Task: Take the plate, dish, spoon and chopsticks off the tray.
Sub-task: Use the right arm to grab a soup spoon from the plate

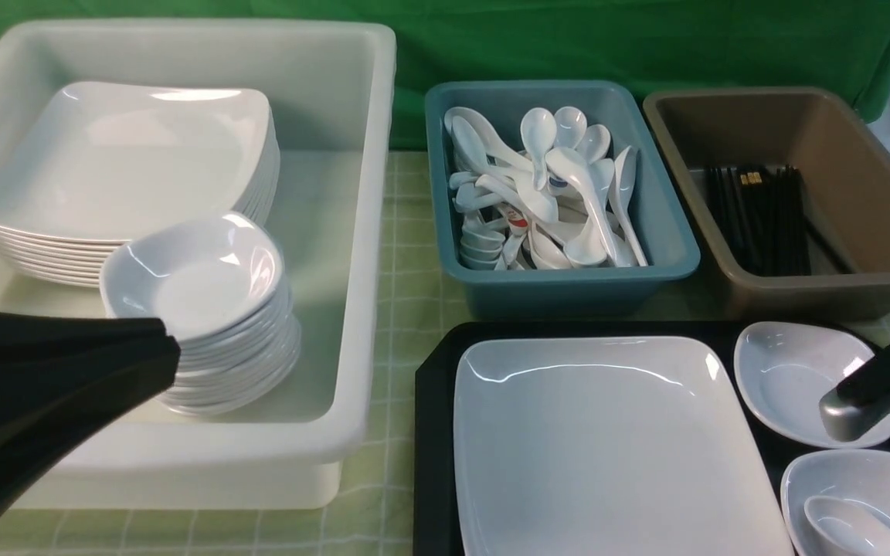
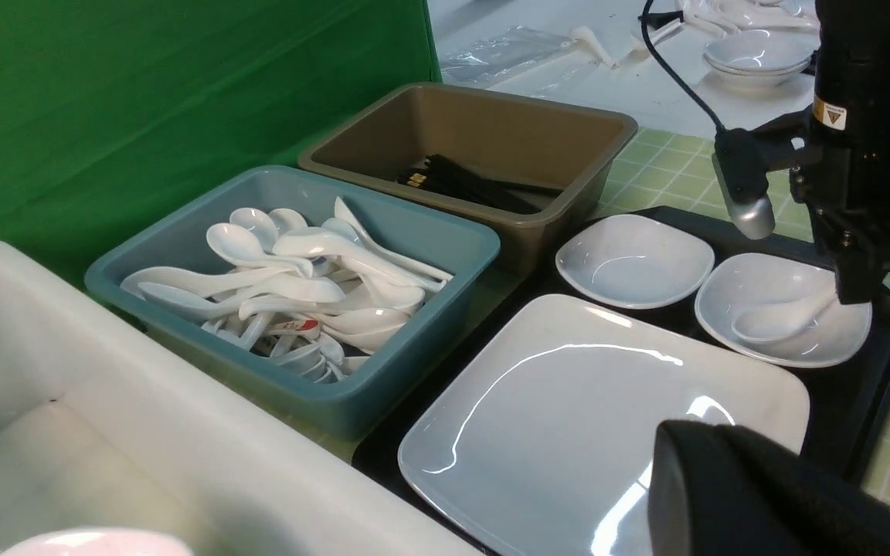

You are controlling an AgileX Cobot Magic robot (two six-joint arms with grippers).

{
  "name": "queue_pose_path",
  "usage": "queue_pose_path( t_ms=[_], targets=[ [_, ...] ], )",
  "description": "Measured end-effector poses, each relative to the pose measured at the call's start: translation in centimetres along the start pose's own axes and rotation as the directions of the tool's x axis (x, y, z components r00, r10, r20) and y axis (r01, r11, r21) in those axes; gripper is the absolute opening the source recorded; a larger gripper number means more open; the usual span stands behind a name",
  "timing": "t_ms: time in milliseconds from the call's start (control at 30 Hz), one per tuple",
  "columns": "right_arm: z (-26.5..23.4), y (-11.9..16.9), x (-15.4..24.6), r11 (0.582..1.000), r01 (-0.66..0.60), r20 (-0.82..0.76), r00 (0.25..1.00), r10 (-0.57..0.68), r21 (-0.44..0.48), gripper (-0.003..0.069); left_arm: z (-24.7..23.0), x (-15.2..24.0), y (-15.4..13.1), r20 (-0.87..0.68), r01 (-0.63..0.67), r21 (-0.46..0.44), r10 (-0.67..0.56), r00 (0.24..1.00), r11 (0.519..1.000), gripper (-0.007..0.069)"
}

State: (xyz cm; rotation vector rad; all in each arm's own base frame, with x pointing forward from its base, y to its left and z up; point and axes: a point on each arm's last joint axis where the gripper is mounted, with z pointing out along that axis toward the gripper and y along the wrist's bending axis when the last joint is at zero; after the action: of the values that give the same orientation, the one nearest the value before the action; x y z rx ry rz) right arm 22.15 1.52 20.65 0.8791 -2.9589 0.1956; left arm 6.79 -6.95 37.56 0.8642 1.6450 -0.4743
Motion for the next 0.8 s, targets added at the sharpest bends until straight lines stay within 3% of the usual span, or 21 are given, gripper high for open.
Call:
queue_pose_path(
  t_ms=[167,367,800],
  targets=[
    [0.6,-0.4,-0.7,0.999,0.030,0.045,0.998,-0.032,0.038,0.0507,0.0,0.0,0.0,0.000,0.000,0.000,0.000,1.000,1.000,0.0011],
    [1.8,-0.3,-0.9,0.998,0.060,-0.025,0.998,-0.059,0.005,0.0449,0.0,0.0,0.0,0.000,0.001,0.001,-0.001,1.000,1.000,0.0011],
    [3.9,-0.4,-1.7,0.995,0.100,-0.081,0.992,-0.102,-0.032,0.0431,0.0,0.0,0.0,0.000,0.000,0.000,0.000,1.000,1.000,0.0011]
  ],
)
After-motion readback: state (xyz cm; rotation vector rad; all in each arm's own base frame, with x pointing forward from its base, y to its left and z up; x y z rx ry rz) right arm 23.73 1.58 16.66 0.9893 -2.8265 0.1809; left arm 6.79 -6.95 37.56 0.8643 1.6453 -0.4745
